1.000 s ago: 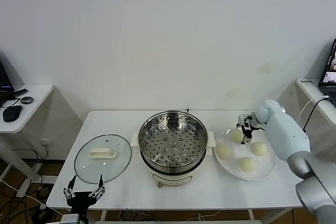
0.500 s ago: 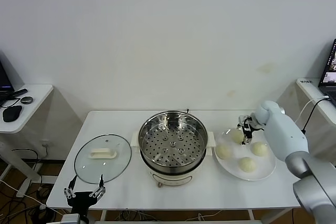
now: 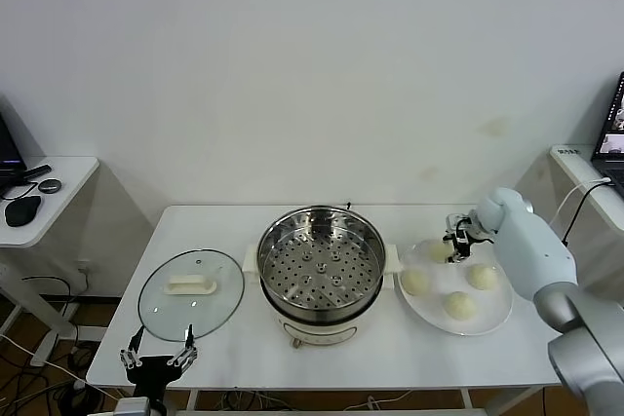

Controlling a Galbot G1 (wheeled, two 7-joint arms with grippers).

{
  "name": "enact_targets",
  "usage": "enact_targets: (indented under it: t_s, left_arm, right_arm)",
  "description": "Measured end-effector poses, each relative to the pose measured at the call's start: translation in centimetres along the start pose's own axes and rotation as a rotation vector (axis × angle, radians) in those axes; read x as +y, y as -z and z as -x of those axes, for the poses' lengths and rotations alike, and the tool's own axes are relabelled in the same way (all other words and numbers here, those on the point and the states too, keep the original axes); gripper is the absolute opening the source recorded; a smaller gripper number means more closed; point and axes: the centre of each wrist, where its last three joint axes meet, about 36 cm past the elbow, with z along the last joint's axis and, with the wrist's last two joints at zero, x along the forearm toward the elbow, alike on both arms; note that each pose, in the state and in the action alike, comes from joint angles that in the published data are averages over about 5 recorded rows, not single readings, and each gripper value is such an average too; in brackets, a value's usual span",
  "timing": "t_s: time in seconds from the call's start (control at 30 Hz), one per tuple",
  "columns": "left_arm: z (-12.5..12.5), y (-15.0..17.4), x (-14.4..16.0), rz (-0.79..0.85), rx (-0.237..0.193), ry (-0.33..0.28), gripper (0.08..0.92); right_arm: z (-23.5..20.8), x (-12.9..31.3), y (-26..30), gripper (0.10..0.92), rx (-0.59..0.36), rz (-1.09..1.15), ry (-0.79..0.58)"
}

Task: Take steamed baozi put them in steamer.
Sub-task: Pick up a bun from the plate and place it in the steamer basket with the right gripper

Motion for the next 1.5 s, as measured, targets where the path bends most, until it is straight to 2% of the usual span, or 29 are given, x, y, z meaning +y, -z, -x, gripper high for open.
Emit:
enact_targets:
  t_s: [0.4,0.77,0.97,1.17,1.33,1.5]
  left_arm:
    - [0.2,0.2,-0.8,-0.003,-0.007,-0.006,0.823]
    - [0.4,0.9,-0.9,0.002,-0.030,0.008,0.823]
    - [0.5,1.5,-0.8,-0.008,-0.051,0.023,0.823]
    - [0.4,1.7,-0.8,-0.016,-0.056,0.029,0.823]
    - [0.3,1.9,-0.7,-0.022,-0.059,0.035,0.823]
    - [0.4,1.9,-0.7,-0.030,-0.062,0.038,0.823]
  right_arm:
    - [-5.4,-2.9,0.7,0.518,-0.050,-0.018,-0.049]
    - [-13.6,-9.3,7.6,0.518,-0.212,-0.153,-0.093]
    - [-17.1,-12.5,13.0,0.524,-0.354,-0.349,-0.082]
    - [-18.0,-14.1,18.4,0.534,-0.460,-0.617,-0.062]
    - [-18.0,-14.0,23.0,0.535,-0.480,-0.828,-0.040]
    - [-18.0,-13.2,27.8,0.534,-0.451,-1.028,-0.012]
